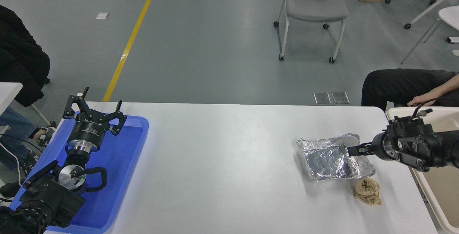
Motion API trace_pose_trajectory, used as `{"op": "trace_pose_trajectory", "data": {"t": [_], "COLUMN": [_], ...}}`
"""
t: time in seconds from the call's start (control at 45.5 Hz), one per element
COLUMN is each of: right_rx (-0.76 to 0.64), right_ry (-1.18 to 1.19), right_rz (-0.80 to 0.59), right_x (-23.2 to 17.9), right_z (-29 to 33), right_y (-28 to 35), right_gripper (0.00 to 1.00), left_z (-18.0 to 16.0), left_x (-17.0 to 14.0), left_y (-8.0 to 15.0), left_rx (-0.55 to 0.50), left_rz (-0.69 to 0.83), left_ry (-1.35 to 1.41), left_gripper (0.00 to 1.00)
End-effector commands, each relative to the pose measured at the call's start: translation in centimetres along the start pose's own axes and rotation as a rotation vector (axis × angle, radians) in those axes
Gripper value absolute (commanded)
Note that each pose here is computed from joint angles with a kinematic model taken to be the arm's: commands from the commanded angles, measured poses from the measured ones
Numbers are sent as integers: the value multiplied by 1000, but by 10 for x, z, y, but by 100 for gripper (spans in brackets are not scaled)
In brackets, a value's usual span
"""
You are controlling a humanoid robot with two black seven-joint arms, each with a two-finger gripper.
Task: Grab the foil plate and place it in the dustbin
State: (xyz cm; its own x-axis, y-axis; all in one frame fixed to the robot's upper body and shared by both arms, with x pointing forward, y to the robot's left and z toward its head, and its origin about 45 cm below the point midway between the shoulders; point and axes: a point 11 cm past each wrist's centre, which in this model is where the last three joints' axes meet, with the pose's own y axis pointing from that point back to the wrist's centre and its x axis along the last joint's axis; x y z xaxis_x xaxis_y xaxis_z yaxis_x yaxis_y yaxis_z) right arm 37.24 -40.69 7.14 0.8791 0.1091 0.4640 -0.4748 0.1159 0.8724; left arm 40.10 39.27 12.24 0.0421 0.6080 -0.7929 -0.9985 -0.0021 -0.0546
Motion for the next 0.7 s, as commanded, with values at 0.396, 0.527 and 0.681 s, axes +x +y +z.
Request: {"op": "trace_pose_trajectory", "data": {"t": [0.396, 0.527, 0.681], "right_rx": [-20, -9, 45], "right_ry": [-60, -61, -57], "right_rz": [19, 16, 3], "right_x": [-16, -16, -16], "right_z": [5, 2, -12], "right_y": [-11, -11, -11], "right_gripper": [30, 0, 0], "left_z": [0, 1, 0], "left_x": [0, 0, 0], "left_y": [0, 0, 0], "left_rx": [0, -2, 0], "left_rz": [1, 1, -1], "left_ry": [-1, 0, 0], "left_gripper": [100, 100, 100]}}
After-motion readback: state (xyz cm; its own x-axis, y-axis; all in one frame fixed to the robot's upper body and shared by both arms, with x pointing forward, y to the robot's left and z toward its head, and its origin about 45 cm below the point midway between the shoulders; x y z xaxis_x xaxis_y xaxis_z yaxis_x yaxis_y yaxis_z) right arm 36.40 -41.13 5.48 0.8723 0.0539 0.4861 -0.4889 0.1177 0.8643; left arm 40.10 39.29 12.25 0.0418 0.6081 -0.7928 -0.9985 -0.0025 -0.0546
